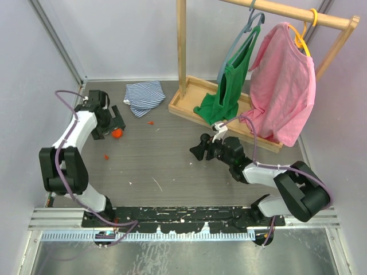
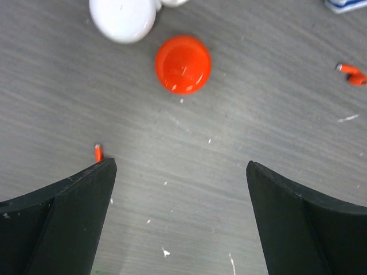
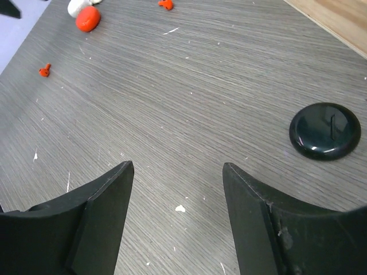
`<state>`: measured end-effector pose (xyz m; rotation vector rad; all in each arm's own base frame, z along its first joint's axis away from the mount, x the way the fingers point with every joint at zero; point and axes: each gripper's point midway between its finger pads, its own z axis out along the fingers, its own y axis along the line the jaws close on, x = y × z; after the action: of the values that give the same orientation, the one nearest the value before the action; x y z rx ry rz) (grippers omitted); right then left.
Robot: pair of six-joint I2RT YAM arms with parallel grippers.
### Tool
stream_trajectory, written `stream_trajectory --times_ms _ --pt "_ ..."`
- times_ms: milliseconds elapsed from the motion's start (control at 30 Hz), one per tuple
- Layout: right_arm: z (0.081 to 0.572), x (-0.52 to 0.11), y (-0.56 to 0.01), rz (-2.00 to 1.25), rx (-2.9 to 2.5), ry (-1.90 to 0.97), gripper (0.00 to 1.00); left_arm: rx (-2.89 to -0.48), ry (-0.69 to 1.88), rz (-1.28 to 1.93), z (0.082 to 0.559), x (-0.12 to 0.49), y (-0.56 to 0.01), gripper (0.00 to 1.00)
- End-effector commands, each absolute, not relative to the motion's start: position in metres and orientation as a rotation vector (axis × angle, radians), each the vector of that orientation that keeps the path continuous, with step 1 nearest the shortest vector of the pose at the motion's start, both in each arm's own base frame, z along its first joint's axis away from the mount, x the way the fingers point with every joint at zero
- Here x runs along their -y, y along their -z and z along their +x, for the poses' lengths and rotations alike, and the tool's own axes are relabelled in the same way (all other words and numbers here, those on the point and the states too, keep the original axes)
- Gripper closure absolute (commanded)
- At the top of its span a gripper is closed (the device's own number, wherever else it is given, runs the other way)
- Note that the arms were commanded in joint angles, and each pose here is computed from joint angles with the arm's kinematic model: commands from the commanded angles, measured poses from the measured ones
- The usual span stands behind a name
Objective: Insert the wireless bluetooth earbuds into the charging case
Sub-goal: Pick up the charging case at the center of the board.
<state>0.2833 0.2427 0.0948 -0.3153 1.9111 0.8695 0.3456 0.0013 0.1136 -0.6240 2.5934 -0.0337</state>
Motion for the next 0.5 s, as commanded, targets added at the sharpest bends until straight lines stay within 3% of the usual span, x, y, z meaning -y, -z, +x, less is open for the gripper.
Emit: stream_trajectory --times_ms 0,333,467 --pt "0.289 -0.245 -0.121 -0.341 -1.791 -0.837 0.30 -2.551 0.047 -0.621 0.385 -0.007 -0.125 0.01" --pt "0.288 -0.243 -0.126 -0.331 -1.766 -0.831 0.29 -2.669 -0.072 -0.465 0.423 -0.021 -0.086 0.04" --pt "0.289 -0.243 -0.124 -0.330 -1.773 -0.829 0.29 -2.717 -0.089 -0.453 0.423 -0.022 -0.071 0.10"
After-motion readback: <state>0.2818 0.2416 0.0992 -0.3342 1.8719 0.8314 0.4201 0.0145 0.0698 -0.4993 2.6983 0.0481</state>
